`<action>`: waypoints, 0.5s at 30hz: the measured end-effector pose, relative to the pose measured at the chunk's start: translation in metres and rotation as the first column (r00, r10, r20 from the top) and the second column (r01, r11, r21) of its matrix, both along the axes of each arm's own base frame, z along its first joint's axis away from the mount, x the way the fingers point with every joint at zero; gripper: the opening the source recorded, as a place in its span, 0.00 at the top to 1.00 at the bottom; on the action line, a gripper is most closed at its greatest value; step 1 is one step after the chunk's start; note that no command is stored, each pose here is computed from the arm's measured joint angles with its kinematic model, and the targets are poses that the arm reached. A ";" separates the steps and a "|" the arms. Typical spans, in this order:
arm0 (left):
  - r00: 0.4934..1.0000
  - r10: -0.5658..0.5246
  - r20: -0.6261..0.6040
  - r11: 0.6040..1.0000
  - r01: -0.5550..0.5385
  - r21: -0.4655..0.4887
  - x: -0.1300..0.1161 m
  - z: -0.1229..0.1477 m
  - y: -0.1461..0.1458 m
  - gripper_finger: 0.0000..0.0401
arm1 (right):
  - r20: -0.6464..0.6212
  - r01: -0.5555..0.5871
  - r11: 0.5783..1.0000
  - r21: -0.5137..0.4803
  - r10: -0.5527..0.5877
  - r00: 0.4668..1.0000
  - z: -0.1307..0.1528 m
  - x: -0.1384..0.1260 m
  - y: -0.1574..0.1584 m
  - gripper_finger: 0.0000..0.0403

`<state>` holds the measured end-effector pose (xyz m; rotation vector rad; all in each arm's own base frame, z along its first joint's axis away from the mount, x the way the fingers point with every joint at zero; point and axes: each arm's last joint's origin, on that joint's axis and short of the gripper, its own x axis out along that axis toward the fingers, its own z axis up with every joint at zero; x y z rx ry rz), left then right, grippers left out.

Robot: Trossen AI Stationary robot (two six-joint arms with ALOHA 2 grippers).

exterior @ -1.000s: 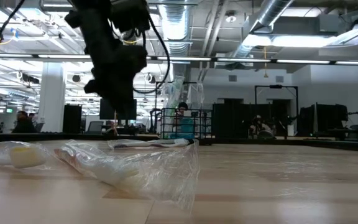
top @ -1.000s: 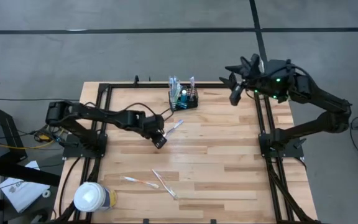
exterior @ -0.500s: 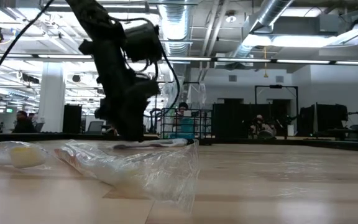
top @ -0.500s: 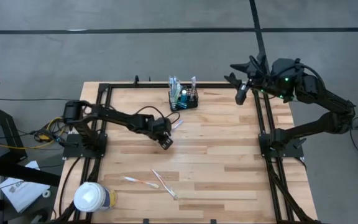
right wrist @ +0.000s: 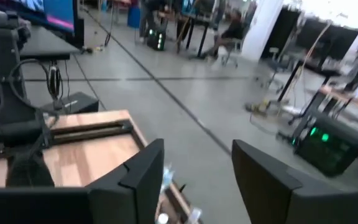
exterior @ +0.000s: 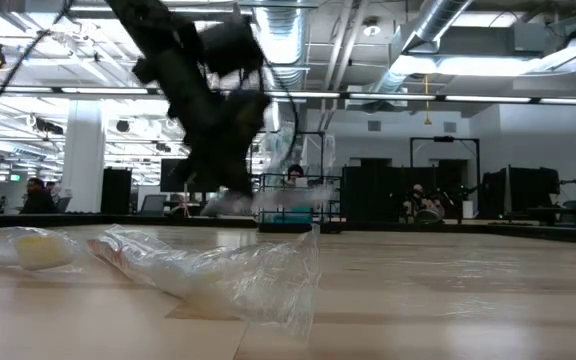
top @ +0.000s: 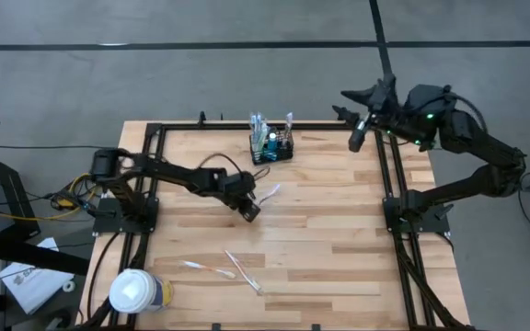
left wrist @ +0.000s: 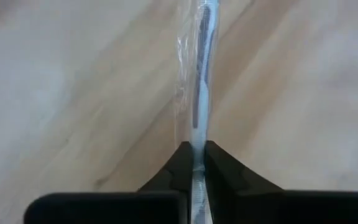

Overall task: Pick & Place toothbrushing station
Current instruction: Put the purple toothbrush into the black wire organizer

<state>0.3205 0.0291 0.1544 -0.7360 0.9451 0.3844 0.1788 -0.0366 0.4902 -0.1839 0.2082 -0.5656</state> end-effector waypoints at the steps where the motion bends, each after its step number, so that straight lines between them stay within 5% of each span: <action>1: 0.999 0.007 0.046 1.000 -0.007 -0.004 0.000 0.010 0.000 0.98 | 0.011 -0.004 1.000 -0.016 0.004 1.000 0.005 -0.002 0.001 0.57; 5: 0.987 0.036 0.155 0.999 -0.034 -0.013 -0.010 0.045 -0.003 0.98 | 0.063 -0.002 0.998 -0.063 0.005 0.998 0.026 -0.011 0.001 0.63; 9: 0.903 0.038 0.428 0.992 -0.086 0.093 -0.025 0.105 -0.009 0.98 | 0.110 0.012 0.999 -0.037 -0.008 0.994 0.034 -0.015 0.000 0.65; 11: 0.818 0.010 0.575 0.970 -0.148 0.194 -0.035 0.135 -0.007 0.98 | 0.130 0.000 1.000 0.021 -0.003 0.991 0.033 -0.015 -0.002 0.64; 15: 0.560 -0.079 0.825 0.892 -0.329 0.309 -0.058 0.195 -0.004 0.98 | 0.160 -0.090 0.994 0.064 0.079 0.984 0.027 -0.005 -0.008 0.58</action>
